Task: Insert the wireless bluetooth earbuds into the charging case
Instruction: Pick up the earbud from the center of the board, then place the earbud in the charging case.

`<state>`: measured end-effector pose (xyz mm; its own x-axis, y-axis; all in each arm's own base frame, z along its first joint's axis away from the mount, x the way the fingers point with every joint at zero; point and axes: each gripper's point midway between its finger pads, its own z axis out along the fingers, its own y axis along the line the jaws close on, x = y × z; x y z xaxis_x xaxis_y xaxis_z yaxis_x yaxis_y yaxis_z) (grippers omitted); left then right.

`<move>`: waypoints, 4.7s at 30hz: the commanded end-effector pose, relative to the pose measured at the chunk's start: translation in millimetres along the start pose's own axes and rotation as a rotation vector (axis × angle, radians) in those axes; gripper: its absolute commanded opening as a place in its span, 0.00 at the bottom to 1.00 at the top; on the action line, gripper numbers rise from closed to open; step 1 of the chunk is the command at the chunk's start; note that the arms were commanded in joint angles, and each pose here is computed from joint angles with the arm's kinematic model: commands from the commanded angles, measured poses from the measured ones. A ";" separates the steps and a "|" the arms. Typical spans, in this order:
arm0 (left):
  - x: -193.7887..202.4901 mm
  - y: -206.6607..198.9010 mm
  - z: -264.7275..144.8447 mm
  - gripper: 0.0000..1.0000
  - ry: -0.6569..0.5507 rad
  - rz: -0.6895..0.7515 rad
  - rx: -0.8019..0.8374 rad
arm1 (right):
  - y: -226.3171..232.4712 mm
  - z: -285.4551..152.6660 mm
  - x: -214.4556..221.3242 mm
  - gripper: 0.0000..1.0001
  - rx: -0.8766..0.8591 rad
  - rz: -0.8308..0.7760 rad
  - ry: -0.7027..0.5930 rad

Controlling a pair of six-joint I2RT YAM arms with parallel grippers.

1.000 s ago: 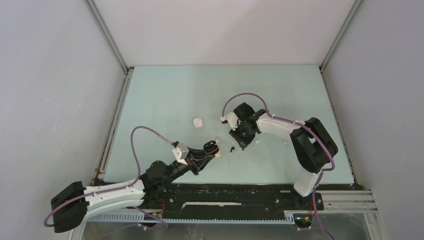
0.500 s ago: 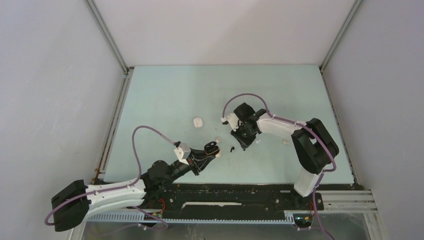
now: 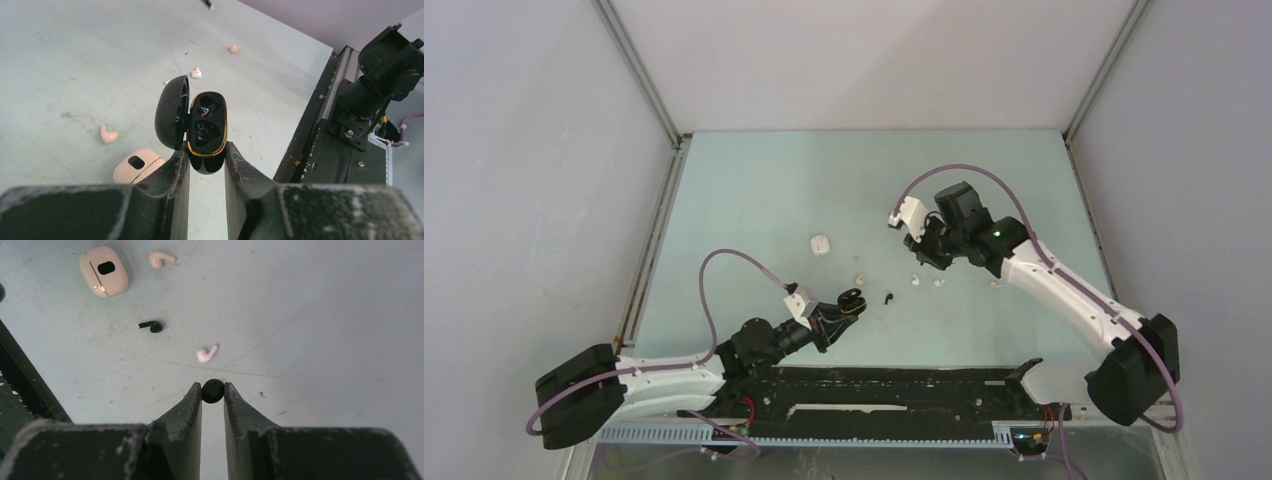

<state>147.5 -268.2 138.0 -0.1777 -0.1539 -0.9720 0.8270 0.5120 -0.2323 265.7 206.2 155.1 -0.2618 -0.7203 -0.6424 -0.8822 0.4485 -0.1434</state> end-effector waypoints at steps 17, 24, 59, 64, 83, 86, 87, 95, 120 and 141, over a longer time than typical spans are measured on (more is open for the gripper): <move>-46.5 -41.8 28.8 0.00 -0.128 -0.042 0.185 | 69.2 -135.6 -120.6 0.00 0.251 -0.723 -0.832; -58.2 -48.3 27.3 0.00 -0.161 -0.023 0.217 | 93.4 -124.3 -119.6 0.00 0.285 -0.810 -0.910; -59.6 -80.6 15.6 0.00 -0.140 0.036 0.409 | 178.7 -100.6 -106.0 0.00 0.081 -0.966 -1.066; -62.3 -81.5 17.3 0.01 -0.141 0.043 0.411 | 182.0 -93.1 -105.6 0.00 0.074 -0.973 -1.058; -62.9 -83.2 16.2 0.00 -0.143 0.046 0.421 | 180.6 -77.1 -100.5 0.00 0.080 -0.993 -1.009; -63.3 -82.4 15.8 0.00 -0.146 0.047 0.416 | 180.5 -75.7 -99.3 0.00 0.079 -0.998 -1.002; -63.5 -82.4 15.8 0.00 -0.147 0.047 0.416 | 180.6 -75.4 -99.1 0.00 0.078 -0.998 -1.001; -62.8 -80.2 14.2 0.00 -0.150 0.049 0.406 | 181.3 -70.3 -95.7 0.00 0.073 -1.024 -0.980; -64.7 -71.9 9.4 0.00 -0.176 0.057 0.363 | 183.2 -52.6 -81.7 0.00 0.060 -1.112 -0.907; -61.6 -68.4 8.3 0.00 -0.175 0.075 0.350 | 181.0 -44.4 -71.9 0.19 0.047 -1.136 -0.846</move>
<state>103.3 -305.7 188.6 -0.1195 -0.1976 -0.9730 0.9679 0.1949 -0.1585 106.0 319.3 227.5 0.9059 -0.1289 -0.4033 -0.4134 -0.0634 -0.9083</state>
